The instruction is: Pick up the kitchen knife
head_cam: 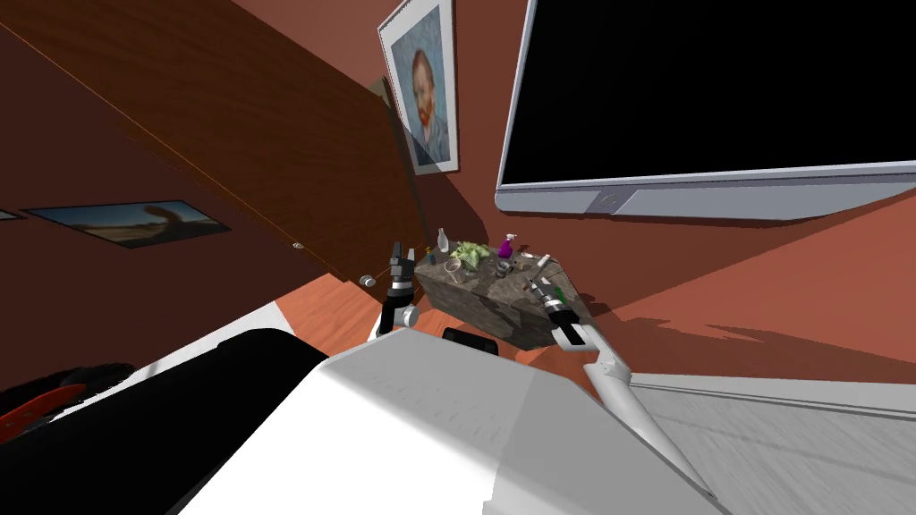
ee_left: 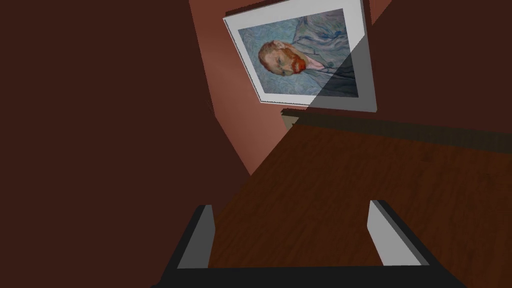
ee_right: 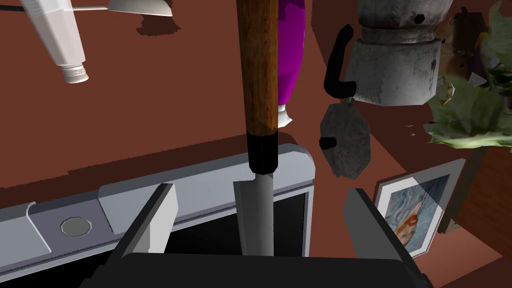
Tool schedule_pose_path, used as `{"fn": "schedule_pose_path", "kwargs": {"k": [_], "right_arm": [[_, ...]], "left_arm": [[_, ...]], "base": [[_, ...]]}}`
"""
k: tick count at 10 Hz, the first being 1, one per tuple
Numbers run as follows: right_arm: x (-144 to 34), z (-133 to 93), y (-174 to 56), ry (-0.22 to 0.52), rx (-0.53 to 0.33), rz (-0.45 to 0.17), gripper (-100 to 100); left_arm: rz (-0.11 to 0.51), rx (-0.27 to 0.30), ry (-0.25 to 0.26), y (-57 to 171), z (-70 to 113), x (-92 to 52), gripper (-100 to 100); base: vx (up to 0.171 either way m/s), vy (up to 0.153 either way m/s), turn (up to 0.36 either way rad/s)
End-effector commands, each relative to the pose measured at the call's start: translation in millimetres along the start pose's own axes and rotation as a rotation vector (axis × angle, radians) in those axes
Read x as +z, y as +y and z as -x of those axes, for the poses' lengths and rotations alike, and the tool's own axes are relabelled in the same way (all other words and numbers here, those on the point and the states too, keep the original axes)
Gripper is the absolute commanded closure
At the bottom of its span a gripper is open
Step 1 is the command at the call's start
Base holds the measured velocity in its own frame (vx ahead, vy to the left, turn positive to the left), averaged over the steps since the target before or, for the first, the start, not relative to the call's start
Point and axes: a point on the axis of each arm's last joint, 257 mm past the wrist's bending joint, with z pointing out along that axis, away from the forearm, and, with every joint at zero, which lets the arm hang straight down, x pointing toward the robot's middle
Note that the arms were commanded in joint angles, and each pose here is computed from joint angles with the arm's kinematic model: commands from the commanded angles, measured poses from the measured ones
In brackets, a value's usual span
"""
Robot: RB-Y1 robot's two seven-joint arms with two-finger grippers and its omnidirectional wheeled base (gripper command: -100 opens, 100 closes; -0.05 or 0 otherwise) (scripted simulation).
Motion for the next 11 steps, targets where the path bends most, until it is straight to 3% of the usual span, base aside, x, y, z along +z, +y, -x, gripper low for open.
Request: {"fn": "schedule_pose_path", "kwargs": {"k": [1, 2, 3, 4, 5, 7, 8, 10, 11], "right_arm": [[14.4, -3.1, 5.4, 0.004, 0.004, 0.011, -100], [18.8, 2.0, 6.8, -0.005, 0.002, 0.016, -100], [30.2, -4.4, 24.0, 0.002, 0.008, 0.053, -100], [41.8, -1.6, 20.4, 0.000, 0.006, 0.048, -100], [50.5, -8.2, 38.4, 0.009, 0.009, 0.086, -100], [67.0, 0.4, 36.0, 0.000, 0.003, 0.085, -100], [75.2, -6.6, 53.2, 0.011, 0.003, 0.121, -100], [89.8, 2.3, 51.4, 0.003, -0.003, 0.120, -100], [97.9, -4.6, 67.7, 0.017, -0.007, 0.154, -100]], "left_arm": [[0.000, 0.000, 0.000, 0.0, 0.0, 0.0, 0], [0.000, 0.000, 0.000, 0.0, -0.1, 0.0, 0], [0.000, 0.000, 0.000, 0.0, -0.1, 0.0, 0], [0.000, 0.000, 0.000, 0.0, 0.0, 0.0, 0], [0.000, 0.000, 0.000, 0.0, 0.0, 0.0, 0], [0.000, 0.000, 0.000, 0.0, -0.1, 0.0, 0], [0.000, 0.000, 0.000, 0.0, -0.1, 0.1, 0], [0.000, 0.000, 0.000, 0.0, -0.1, 0.0, 0], [0.000, 0.000, 0.000, 0.0, -0.1, 0.1, 0]], "base": [[-0.031, 0.006, -0.125], [-0.017, 0.003, 0.003], [-0.027, 0.002, -0.184], [-0.029, 0.009, -0.152], [-0.036, 0.003, -0.207], [-0.028, 0.001, -0.056], [-0.027, -0.001, -0.183], [-0.024, 0.003, -0.068], [-0.030, 0.000, -0.185]]}}
